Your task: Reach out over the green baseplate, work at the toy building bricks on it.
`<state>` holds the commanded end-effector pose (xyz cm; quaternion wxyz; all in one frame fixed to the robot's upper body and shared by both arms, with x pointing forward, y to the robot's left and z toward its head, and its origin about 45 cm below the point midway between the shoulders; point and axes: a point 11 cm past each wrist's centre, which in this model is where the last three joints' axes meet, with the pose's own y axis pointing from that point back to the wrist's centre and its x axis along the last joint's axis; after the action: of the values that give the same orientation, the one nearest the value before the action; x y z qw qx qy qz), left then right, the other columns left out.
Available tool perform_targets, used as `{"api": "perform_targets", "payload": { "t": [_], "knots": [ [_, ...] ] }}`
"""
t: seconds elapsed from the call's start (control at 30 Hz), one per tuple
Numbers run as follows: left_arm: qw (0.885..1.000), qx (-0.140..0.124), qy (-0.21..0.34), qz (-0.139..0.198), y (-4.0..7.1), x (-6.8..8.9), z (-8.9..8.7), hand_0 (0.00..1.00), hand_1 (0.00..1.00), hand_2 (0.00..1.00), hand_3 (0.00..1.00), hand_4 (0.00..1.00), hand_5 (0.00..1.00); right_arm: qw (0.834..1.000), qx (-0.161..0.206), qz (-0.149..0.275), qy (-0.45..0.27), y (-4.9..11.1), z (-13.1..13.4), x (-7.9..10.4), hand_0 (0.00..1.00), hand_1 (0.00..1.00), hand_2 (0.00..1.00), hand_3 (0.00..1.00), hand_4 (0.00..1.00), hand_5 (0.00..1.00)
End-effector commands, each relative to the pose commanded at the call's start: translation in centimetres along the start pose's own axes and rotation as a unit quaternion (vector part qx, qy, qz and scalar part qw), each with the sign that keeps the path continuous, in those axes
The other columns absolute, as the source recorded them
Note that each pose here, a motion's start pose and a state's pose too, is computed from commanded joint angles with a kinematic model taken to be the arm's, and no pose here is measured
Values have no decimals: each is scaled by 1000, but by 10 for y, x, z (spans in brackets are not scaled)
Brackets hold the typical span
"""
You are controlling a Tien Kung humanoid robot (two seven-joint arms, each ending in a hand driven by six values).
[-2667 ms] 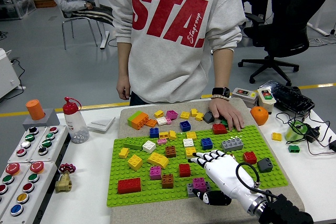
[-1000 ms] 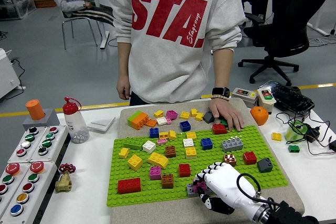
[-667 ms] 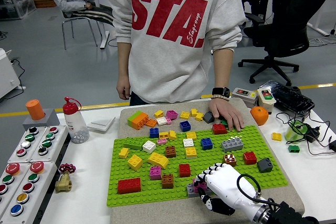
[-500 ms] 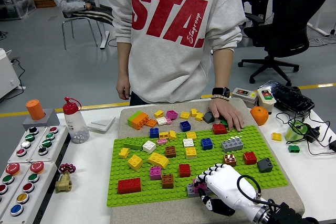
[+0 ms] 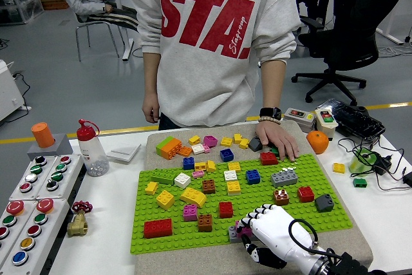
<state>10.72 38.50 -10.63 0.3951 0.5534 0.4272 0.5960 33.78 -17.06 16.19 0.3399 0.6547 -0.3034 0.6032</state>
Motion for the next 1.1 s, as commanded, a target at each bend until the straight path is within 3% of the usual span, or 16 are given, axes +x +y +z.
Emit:
{"api": "perform_targets", "payload": {
  "t": [0.3, 0.8, 1.1],
  "knots": [
    [1000, 6, -3, 0, -1, 0, -4, 663, 616, 624, 466, 371, 998, 1000, 5, 11, -4, -1, -4, 4, 606, 625, 603, 594, 310, 386],
    [1000, 8, -1, 0, -2, 0, -8, 663, 617, 626, 469, 375, 998, 995, 3, 93, -26, -5, -4, 37, 609, 629, 611, 607, 312, 378],
    [1000, 7, 0, 0, -2, 1, -9, 663, 617, 626, 466, 375, 998, 993, -17, 110, -27, -6, 7, 46, 633, 652, 638, 633, 314, 370]
  ]
}}
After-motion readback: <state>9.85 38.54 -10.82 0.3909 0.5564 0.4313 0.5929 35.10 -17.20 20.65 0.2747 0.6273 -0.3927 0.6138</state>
